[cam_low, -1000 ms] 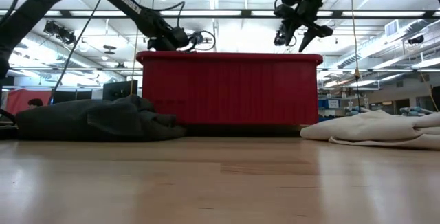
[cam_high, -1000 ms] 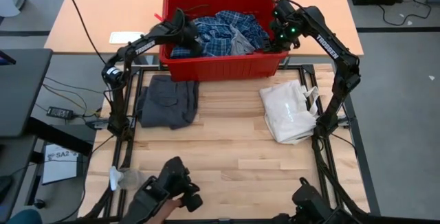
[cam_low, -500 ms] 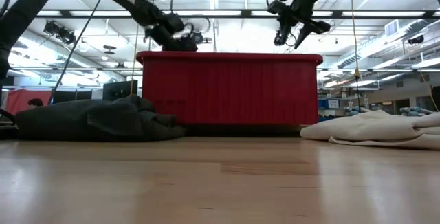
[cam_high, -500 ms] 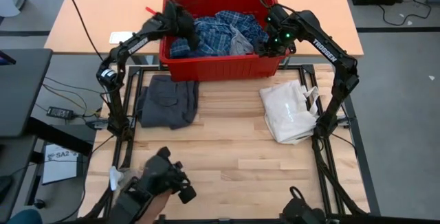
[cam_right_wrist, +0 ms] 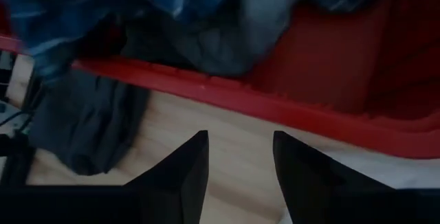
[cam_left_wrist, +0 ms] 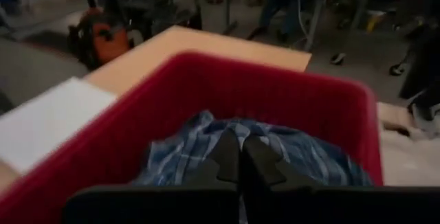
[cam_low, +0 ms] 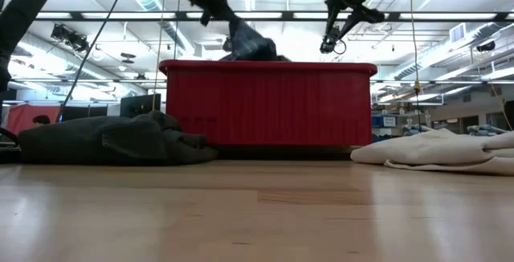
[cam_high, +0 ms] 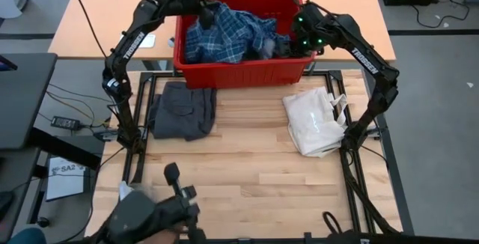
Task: Fold Laundry from Bin
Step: Remove the plaid pants from the laundry bin
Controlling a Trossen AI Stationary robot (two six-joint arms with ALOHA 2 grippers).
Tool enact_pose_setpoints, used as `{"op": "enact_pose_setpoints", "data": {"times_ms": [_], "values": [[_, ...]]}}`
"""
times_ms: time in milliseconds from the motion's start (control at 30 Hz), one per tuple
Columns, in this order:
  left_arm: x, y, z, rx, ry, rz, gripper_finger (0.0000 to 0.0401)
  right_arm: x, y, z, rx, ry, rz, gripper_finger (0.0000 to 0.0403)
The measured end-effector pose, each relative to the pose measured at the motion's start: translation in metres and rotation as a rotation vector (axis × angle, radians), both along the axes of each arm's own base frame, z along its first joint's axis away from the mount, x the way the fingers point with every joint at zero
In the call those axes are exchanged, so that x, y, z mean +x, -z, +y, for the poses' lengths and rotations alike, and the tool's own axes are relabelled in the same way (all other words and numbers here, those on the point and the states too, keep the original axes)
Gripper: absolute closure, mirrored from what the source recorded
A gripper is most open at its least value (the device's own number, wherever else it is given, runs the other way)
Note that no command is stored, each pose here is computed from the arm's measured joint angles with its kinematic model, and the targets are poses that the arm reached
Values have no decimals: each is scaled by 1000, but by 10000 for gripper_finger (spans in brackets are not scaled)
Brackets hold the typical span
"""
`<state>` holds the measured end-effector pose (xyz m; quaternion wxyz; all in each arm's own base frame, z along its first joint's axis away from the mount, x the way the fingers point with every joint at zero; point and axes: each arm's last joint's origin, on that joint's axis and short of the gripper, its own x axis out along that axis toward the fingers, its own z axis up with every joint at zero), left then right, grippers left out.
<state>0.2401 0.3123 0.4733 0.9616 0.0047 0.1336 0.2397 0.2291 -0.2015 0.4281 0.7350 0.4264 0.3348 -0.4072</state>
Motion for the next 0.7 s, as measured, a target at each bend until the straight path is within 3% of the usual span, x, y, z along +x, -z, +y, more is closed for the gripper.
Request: {"op": "enact_pose_setpoints", "data": {"times_ms": [100,233,300,533,700], "values": [[5,-33,-21,33,103,-132,400,-8,-6,2,-67,-7,25,234],[6,-83,-65,105,394,-427,400,-15,-11,-4,-146,-36,40,234],[5,-101,-88,145,471,-519,400,-17,-13,-8,-176,-57,33,234],[8,-128,-143,207,635,-650,398,-17,-15,-13,-242,-173,21,234],[-4,-153,-195,241,863,-802,396,-18,-15,-12,-270,-243,61,234]]}}
